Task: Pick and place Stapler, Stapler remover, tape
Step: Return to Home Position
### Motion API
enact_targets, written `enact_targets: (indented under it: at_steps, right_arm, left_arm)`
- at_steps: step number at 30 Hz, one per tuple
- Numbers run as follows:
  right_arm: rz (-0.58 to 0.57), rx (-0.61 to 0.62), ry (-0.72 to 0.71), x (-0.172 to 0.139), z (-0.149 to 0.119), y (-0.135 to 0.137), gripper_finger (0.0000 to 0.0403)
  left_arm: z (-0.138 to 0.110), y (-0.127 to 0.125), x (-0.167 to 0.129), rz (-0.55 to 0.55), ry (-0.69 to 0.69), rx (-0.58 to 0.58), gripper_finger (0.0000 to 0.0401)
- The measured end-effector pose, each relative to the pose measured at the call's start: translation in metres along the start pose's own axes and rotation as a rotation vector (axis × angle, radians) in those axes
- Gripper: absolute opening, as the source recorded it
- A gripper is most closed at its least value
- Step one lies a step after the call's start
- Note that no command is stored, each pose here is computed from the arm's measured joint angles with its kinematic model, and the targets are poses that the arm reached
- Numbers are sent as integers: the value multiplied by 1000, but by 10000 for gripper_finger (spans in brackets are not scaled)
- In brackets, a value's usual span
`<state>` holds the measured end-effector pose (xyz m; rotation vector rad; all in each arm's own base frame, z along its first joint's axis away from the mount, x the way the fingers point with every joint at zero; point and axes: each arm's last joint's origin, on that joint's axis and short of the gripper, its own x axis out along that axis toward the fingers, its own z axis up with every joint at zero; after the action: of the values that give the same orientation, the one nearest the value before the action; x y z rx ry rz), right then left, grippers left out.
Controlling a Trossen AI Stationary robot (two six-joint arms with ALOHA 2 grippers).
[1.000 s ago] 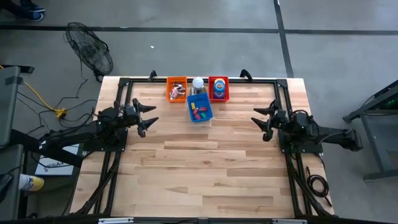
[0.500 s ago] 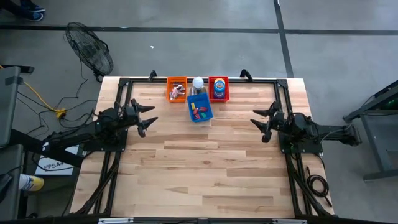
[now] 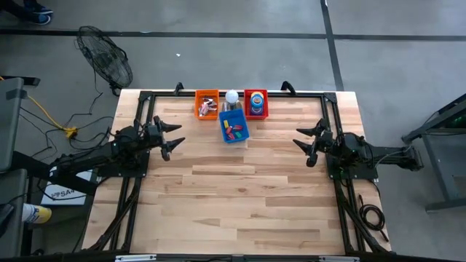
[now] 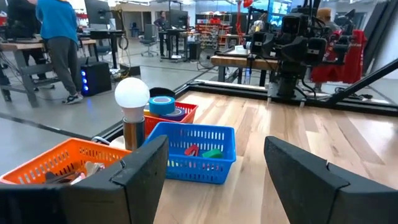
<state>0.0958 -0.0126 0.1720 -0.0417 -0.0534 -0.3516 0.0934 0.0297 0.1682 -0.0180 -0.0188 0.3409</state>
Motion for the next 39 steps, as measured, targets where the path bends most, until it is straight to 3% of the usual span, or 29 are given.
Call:
enact_targets:
  at_steps: [39]
  right_arm:
    - [-1, -1, -4, 0, 0, 0, 208]
  left_arm:
    - [0, 0, 0, -3, 1, -11, 262]
